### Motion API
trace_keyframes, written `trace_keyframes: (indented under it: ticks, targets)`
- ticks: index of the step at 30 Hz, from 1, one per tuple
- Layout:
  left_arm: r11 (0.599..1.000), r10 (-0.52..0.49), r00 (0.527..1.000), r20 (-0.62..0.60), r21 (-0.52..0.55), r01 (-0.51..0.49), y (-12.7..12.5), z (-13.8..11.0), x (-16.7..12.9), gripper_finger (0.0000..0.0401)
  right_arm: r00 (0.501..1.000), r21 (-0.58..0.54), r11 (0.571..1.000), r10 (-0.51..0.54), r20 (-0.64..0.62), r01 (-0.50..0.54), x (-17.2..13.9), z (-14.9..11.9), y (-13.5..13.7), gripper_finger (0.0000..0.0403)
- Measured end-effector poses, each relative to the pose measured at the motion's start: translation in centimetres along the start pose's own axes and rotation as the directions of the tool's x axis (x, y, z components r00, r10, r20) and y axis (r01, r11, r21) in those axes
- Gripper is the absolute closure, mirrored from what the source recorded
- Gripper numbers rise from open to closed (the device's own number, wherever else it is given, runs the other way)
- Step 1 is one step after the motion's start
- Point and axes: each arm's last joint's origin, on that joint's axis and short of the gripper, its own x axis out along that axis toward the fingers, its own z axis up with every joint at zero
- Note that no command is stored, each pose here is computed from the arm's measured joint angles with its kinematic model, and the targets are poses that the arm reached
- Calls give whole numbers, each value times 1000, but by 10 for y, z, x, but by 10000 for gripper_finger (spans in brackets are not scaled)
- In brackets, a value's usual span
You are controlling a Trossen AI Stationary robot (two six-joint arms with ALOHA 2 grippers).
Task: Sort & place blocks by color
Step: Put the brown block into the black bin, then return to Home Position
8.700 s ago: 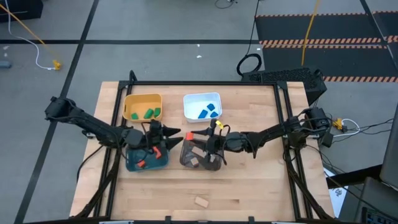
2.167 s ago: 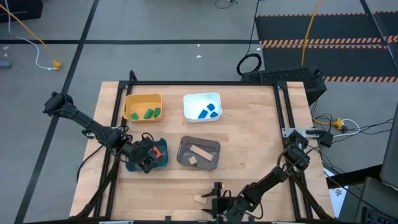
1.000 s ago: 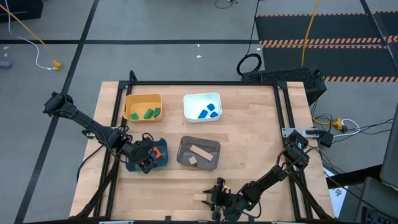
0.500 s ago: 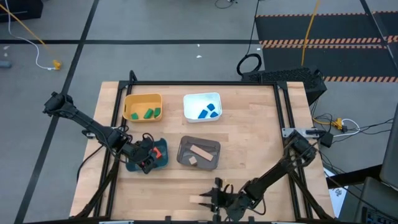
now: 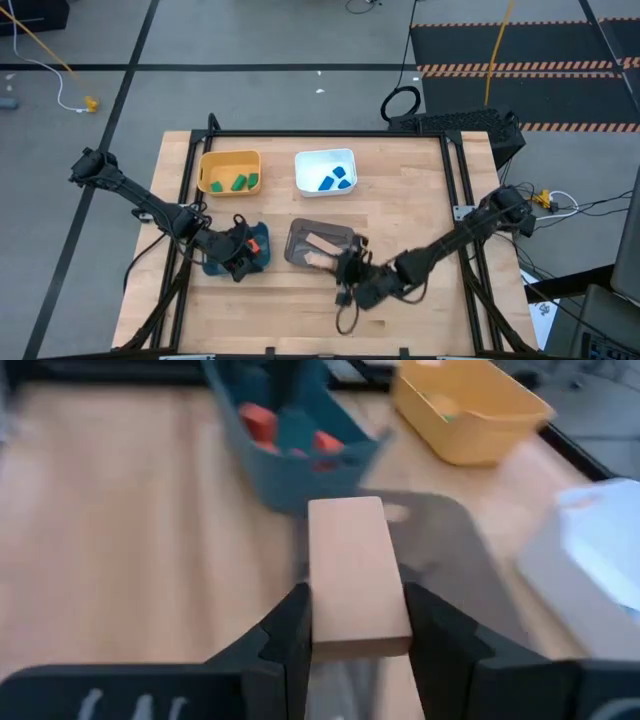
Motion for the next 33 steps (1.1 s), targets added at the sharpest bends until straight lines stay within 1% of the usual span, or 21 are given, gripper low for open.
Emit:
trace_keyframes:
  ticks: [2,7,9,11,14,18,22,24,28,33]
  targets:
    - [999,-34,999,30,42,32,-4,2,0,127,999,-22,1000,-6,-42,6,6,2,-11,292]
    - [981,-108,988,107,175,88,-12,8,-1,127,990,-104,994,22,-139,-37,22,3,-32,292]
    - [968,-136,981,135,231,103,-14,12,-1,127,987,-123,992,16,-159,-36,30,0,-42,288]
    - [956,-163,973,163,269,115,-16,16,-3,128,983,-130,991,-15,-180,-9,38,-4,-54,285]
    - [949,-189,958,213,290,123,-18,21,-5,127,976,-117,993,-48,-213,23,48,-10,-71,286]
    - [944,-212,942,260,304,128,-20,25,-9,127,971,-67,998,-2,-241,-15,60,-24,-86,285]
    - [940,-214,926,312,324,109,-21,27,-14,127,983,-28,999,13,-183,-18,65,-25,-91,277]
    - [938,-214,915,342,332,95,-22,28,-17,127,984,-13,999,37,-172,-40,67,-25,-93,272]
    - [931,-235,900,366,352,100,-22,30,-24,127,985,22,996,87,-150,-84,69,-23,-94,252]
    - [923,-254,890,378,370,106,-23,31,-31,127,979,49,991,130,-157,-124,72,-22,-98,211]
